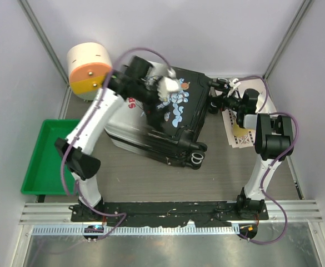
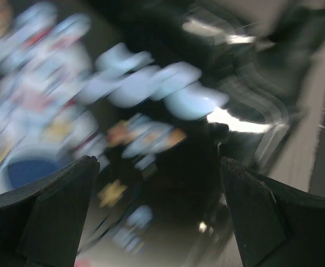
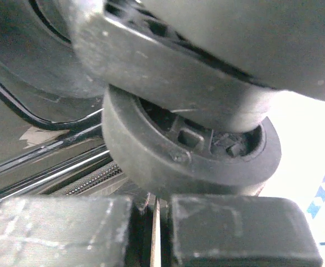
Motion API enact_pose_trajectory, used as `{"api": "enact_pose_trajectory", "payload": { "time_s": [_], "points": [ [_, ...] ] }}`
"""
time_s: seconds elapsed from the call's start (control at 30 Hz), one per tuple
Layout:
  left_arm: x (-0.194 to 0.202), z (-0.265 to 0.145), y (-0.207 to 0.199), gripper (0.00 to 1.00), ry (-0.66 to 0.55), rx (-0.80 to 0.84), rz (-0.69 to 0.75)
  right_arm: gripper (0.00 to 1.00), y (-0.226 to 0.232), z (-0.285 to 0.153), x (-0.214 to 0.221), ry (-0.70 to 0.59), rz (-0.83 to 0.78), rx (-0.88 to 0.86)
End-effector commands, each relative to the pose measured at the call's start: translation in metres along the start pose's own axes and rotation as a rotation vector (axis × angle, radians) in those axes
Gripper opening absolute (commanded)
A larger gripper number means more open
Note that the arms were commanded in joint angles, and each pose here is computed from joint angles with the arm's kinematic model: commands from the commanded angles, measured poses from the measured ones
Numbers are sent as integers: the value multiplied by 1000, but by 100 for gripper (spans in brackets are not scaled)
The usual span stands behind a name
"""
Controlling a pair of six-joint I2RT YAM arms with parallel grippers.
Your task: Open, take out, and arrange the luggage
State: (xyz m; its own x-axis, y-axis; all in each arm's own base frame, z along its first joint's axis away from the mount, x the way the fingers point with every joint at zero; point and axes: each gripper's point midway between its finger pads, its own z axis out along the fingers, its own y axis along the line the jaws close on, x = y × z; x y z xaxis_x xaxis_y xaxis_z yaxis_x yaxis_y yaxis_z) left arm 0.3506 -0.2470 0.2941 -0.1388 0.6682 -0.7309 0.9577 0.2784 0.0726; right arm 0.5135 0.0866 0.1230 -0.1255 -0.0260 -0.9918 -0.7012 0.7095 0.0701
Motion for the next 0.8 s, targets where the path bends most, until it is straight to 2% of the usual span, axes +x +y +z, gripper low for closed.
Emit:
{"api": "enact_pose_trajectory", "payload": {
  "time_s": [0.0,0.07,0.17,0.43,0.63,0.77],
  "points": [
    [6,27,-115,98,167,281,276,1,17,-6,-64,-85,-140,-19],
    [-4,40,-147,100,179,334,371,1,21,-6,-57,-52,-141,-22],
    [-15,56,-175,100,187,372,431,1,21,-7,-56,-39,-143,-10],
    [-20,102,-220,99,216,413,530,1,26,-13,-53,-22,-162,-10],
    [-30,137,-204,100,201,298,490,1,26,-14,-53,-23,-169,-7],
    [-27,154,-200,99,211,279,483,1,26,-13,-53,-23,-171,-13]
  ]
}}
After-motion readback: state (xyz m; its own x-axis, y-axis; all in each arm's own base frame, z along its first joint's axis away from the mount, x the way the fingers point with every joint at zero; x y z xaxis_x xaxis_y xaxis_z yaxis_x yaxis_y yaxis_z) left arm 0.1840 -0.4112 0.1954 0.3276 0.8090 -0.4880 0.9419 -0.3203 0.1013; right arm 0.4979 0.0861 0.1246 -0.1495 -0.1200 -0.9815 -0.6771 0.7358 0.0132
